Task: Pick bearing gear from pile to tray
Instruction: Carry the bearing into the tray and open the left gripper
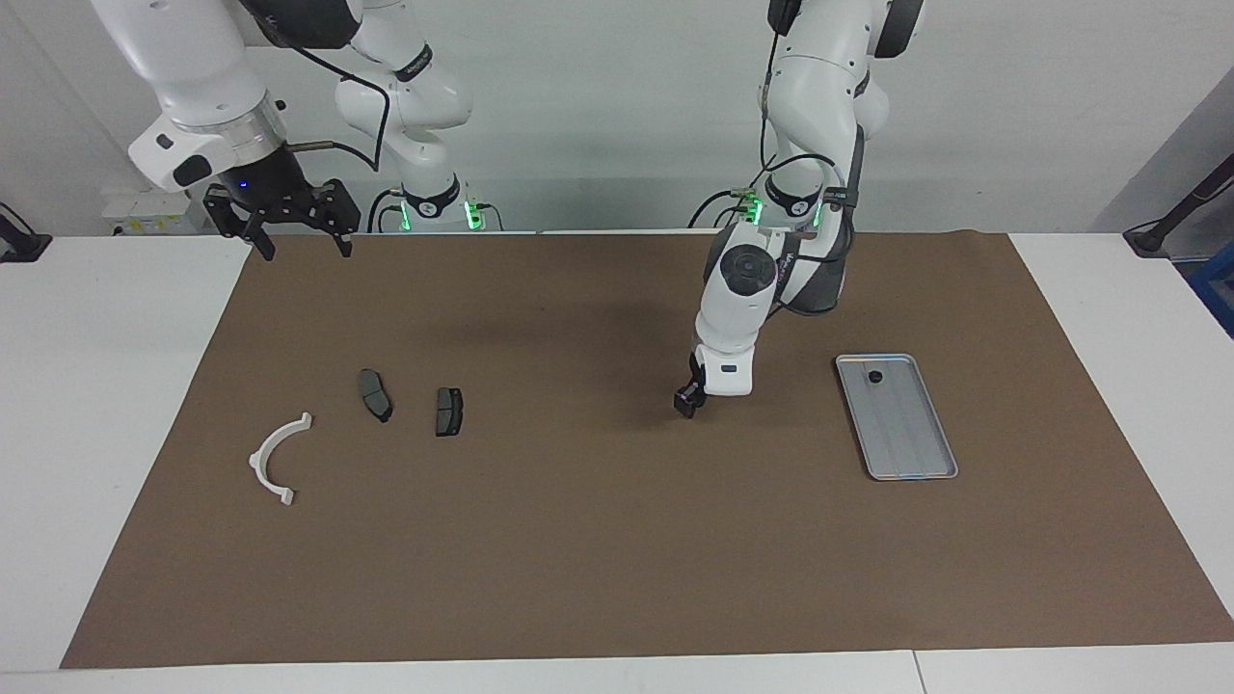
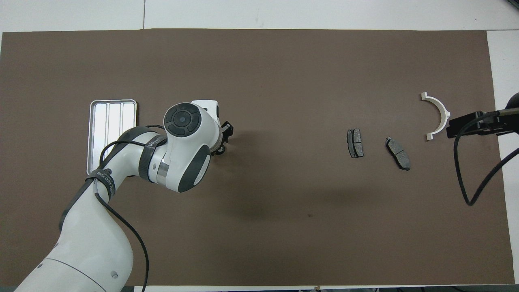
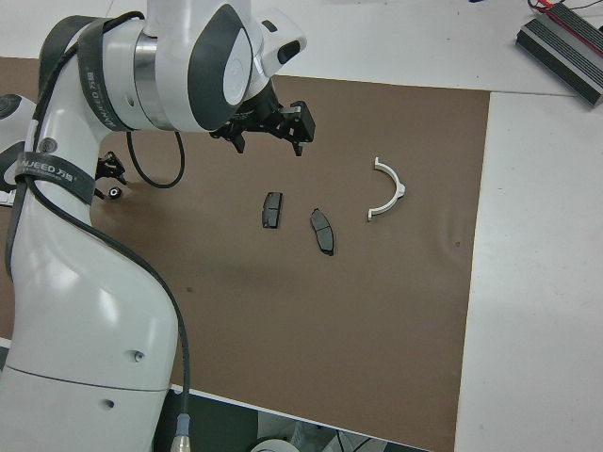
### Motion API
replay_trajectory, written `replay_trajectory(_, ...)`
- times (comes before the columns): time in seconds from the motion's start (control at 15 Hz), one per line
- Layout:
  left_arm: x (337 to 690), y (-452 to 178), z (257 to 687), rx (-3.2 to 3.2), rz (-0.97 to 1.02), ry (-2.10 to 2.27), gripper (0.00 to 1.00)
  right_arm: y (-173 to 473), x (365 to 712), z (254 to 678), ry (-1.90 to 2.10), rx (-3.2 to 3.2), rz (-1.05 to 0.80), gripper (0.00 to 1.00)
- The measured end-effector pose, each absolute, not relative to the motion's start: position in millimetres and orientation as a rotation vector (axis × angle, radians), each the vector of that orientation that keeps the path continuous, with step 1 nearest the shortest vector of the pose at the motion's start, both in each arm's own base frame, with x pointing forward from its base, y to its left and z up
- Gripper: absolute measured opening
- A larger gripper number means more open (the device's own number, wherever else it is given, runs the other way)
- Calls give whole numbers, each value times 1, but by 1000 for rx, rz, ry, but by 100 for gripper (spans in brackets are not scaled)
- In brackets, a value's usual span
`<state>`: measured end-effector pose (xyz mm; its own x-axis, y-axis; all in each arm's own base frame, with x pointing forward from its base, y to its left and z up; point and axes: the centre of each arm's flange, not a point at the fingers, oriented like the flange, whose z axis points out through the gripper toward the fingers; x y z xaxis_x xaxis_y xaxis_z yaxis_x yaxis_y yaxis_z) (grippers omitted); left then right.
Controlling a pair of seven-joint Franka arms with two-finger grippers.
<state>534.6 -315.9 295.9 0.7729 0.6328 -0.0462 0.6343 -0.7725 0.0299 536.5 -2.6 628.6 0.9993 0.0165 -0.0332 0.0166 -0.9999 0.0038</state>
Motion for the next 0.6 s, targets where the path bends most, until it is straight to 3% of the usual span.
replay_trajectory(0.07, 534, -316, 296, 2916, -52, 1043, 60, -5, 537, 628, 19, 3138, -53, 100)
replay_trajectory(0.13, 534, -316, 295, 2914, -50, 1046, 52, -6, 537, 628, 17, 3138, -53, 100)
replay_trajectory(0.27, 534, -317, 295, 2905, -47, 1065, 50, -5, 537, 628, 20, 3138, -53, 100)
replay_trajectory(0.4, 533, -317, 295, 2902, -46, 1075, 35, -4, 537, 628, 20, 3138, -53, 100)
replay_trajectory(0.6, 535, -313, 296, 2912, -63, 1092, 35, -2, 537, 628, 27, 3137, -53, 100)
